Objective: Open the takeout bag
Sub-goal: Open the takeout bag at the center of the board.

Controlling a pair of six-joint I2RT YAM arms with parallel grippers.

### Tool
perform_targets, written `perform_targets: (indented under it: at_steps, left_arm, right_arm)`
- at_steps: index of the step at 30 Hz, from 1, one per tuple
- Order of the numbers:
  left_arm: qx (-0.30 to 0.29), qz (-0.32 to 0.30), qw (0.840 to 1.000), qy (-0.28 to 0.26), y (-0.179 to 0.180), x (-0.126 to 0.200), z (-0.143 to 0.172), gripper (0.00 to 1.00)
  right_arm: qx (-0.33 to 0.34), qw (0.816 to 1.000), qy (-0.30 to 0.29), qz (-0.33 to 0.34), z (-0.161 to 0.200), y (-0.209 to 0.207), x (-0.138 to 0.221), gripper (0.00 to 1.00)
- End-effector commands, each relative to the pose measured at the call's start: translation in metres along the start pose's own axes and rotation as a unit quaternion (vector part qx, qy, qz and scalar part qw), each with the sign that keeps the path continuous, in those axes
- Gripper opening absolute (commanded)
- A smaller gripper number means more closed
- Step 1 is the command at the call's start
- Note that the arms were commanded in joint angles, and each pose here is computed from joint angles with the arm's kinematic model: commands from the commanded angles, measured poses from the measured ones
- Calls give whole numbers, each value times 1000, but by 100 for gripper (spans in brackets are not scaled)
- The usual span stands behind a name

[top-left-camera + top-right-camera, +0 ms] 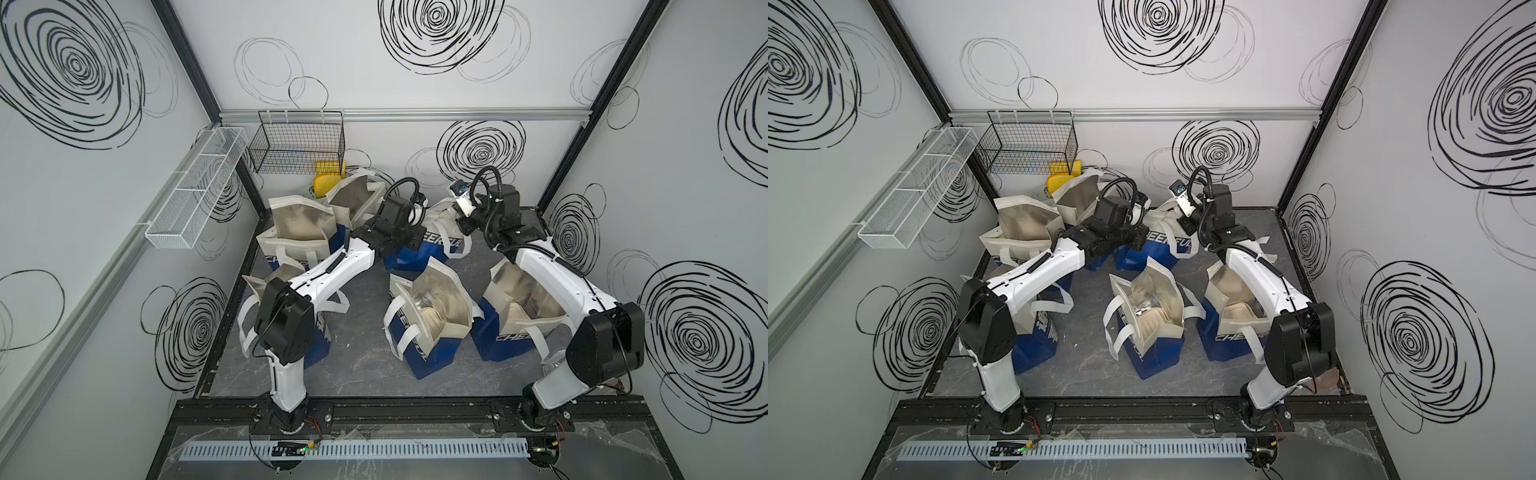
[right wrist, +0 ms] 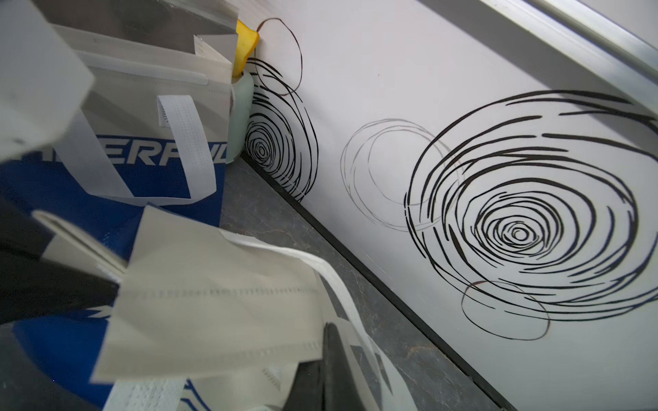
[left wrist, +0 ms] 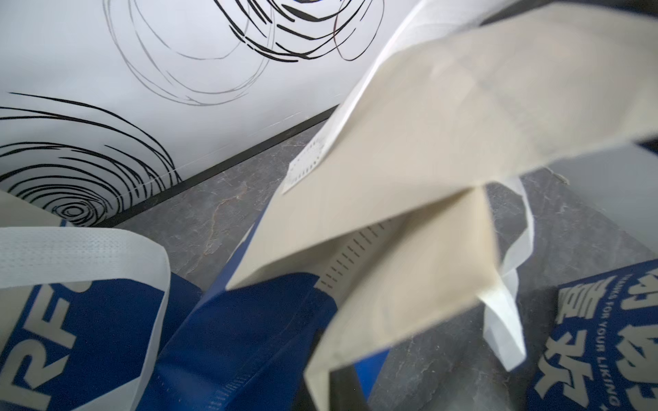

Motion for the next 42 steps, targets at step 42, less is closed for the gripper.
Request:
perform_targets:
  at_steps: [42]
  left_arm:
    - [6, 41, 998, -45, -24, 70, -53, 0]
  right_arm:
    - [-130, 978, -163, -19, -63, -12, 55, 40]
Point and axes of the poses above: each gripper's point midway between its finger pads, its own x axis back along the fingers, its own y axis along the line the jaws close on, z = x × y, the point moved 6 cm from there along x, back along the fingers
